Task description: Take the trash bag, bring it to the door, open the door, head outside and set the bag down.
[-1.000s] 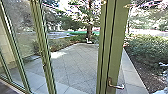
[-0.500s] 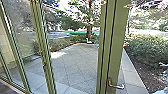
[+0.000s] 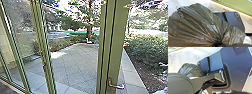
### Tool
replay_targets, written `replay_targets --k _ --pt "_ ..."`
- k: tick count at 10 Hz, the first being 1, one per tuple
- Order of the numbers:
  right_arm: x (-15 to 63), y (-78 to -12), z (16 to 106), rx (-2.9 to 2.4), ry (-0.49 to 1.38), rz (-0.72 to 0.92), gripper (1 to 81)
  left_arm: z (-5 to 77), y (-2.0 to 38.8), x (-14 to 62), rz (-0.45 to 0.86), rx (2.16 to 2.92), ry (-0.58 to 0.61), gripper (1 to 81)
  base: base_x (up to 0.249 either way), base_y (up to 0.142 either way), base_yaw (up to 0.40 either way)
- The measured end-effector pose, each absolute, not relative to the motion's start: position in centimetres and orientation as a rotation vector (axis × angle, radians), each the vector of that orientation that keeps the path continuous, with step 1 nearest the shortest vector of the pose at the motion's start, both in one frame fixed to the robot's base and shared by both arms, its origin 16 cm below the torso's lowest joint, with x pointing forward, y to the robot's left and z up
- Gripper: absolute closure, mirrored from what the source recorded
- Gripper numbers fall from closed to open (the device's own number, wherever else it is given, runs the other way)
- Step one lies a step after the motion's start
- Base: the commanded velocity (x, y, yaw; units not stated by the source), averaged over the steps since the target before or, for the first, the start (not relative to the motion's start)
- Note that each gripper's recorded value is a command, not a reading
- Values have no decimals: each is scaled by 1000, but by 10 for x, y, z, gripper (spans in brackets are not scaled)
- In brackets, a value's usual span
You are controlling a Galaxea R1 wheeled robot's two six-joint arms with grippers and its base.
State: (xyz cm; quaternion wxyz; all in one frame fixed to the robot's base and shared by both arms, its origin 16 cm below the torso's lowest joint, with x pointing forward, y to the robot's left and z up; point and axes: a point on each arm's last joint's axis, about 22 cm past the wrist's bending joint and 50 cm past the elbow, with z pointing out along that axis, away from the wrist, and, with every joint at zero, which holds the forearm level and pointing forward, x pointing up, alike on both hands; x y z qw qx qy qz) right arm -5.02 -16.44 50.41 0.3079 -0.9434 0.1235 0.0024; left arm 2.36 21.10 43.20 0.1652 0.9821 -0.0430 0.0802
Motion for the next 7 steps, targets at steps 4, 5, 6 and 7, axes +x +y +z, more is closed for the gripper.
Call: replay_targets --k 4,5,6,7 --pt "-48 -200 561 -2424 352 -30 10 432 212 23 226 2798 -121 811 0 0 0" --pt "-50 -206 578 -2403 366 -40 10 432 212 23 225 2798 -120 811 0 0 0" --pt "-53 -211 593 -2387 375 -51 10 432 212 23 226 2798 -117 811 0 0 0" --pt "-53 -219 607 -2377 379 -67 10 432 211 22 224 2798 -118 811 0 0 0"
